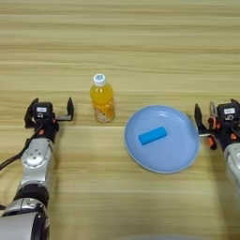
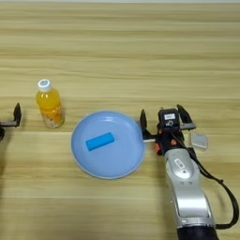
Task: Move the objects on the table
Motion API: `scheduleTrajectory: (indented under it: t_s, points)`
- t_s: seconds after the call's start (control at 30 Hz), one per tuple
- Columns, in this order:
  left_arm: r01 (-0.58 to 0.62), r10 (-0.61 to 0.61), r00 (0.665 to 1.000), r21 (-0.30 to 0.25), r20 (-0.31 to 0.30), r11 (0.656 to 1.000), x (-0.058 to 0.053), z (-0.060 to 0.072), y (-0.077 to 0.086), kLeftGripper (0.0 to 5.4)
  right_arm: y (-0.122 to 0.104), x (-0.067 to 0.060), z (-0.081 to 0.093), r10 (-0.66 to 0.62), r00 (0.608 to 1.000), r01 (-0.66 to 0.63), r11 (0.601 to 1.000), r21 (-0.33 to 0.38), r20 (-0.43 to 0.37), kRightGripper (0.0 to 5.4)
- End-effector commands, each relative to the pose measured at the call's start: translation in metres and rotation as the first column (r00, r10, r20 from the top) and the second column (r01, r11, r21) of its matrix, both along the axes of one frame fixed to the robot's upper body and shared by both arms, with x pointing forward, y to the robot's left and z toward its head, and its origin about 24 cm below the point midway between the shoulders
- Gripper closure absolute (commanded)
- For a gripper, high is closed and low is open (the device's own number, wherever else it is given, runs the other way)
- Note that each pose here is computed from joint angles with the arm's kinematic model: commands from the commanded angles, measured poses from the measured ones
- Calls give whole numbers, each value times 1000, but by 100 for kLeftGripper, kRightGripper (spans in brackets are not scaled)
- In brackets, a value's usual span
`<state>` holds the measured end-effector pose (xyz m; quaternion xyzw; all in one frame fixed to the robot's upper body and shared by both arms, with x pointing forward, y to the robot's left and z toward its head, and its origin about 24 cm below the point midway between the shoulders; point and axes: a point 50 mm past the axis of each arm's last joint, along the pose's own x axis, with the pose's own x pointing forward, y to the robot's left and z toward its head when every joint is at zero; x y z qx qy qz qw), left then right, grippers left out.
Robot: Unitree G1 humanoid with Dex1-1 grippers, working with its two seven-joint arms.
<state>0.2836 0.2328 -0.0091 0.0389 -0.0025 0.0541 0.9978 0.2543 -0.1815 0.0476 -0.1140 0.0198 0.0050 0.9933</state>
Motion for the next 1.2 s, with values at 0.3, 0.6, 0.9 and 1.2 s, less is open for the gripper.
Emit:
scheduleTrajectory:
  t_s: [0.3,0.6,0.9,1.2]
  points:
    - [0,0,1000,13,9,1000,3,2,-1,0,20,16,-9,97,987,-107,992,-73,-128,5]
    - [-4,4,1000,11,11,1000,2,2,-2,0,29,15,-10,146,977,-158,985,-68,-154,5]
    - [-8,7,1000,11,12,1000,0,1,-3,0,40,17,-23,184,958,-200,978,-52,-219,5]
    - [-10,10,1000,10,14,1000,-1,0,-3,0,41,18,-32,184,948,-205,977,-56,-260,5]
